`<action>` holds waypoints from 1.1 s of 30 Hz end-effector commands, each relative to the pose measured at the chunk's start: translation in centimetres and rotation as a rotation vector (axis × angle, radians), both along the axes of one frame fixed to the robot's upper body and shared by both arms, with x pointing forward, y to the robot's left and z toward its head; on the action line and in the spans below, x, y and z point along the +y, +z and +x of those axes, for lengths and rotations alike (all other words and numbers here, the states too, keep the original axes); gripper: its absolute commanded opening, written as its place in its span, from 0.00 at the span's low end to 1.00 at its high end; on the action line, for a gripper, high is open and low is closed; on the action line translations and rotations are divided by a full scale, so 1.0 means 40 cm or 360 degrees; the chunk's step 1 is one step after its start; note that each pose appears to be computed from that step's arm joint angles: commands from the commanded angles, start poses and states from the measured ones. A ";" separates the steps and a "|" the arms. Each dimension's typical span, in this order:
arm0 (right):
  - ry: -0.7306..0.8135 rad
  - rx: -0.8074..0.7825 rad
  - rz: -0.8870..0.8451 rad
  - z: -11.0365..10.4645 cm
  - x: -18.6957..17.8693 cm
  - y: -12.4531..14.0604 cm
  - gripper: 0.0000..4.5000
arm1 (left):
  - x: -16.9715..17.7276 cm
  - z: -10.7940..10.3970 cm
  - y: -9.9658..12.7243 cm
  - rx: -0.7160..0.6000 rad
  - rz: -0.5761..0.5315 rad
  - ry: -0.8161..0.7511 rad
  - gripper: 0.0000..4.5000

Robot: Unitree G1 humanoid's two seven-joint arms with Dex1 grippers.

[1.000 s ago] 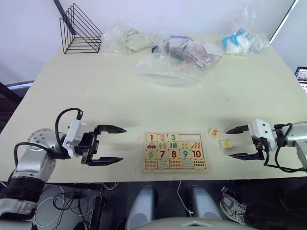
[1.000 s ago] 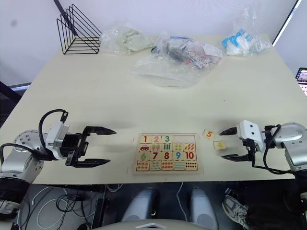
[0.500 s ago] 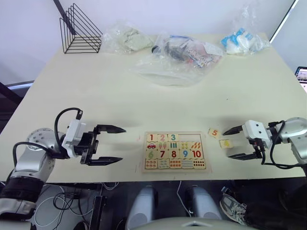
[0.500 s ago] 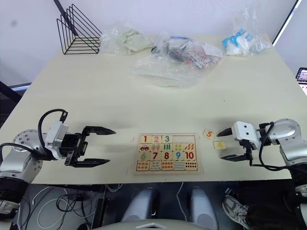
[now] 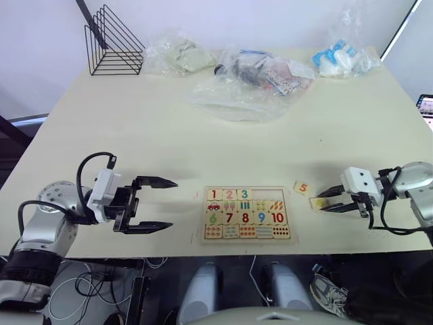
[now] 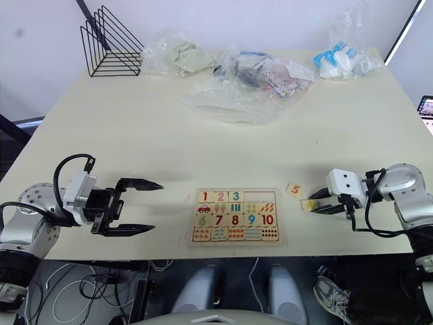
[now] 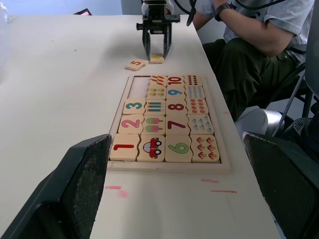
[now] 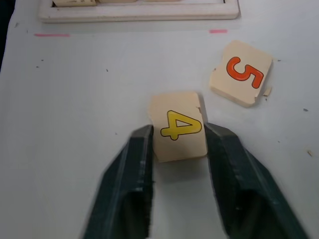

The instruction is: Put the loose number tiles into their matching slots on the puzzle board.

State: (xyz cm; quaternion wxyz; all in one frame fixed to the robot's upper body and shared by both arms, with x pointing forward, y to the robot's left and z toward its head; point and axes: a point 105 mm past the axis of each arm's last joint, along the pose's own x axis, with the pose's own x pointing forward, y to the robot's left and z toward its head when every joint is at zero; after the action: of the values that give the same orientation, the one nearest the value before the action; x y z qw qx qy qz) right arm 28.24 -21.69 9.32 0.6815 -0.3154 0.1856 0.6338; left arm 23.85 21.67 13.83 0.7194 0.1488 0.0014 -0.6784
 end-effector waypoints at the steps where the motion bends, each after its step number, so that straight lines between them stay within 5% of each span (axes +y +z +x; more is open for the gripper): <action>1: -0.0002 -0.0027 -0.0040 0.000 -0.018 0.010 0.19 | 0.005 -0.005 0.016 -0.0043 0.0020 -0.0052 1.00; 24: -0.0297 -0.0022 -0.0035 -0.036 0.119 0.122 0.19 | -0.006 0.007 0.013 -0.0027 -0.0044 -0.0020 1.00; 33: -0.0336 -0.0122 -0.0157 0.021 0.206 0.153 0.19 | 0.001 0.008 0.021 -0.0041 -0.0101 0.0084 1.00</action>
State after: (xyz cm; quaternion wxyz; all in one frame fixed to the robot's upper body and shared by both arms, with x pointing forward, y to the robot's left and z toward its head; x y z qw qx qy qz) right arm 29.09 -14.49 14.64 0.7387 -0.3423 0.2329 0.5318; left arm 24.47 21.61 14.11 0.7430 0.1244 -0.0172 -0.6574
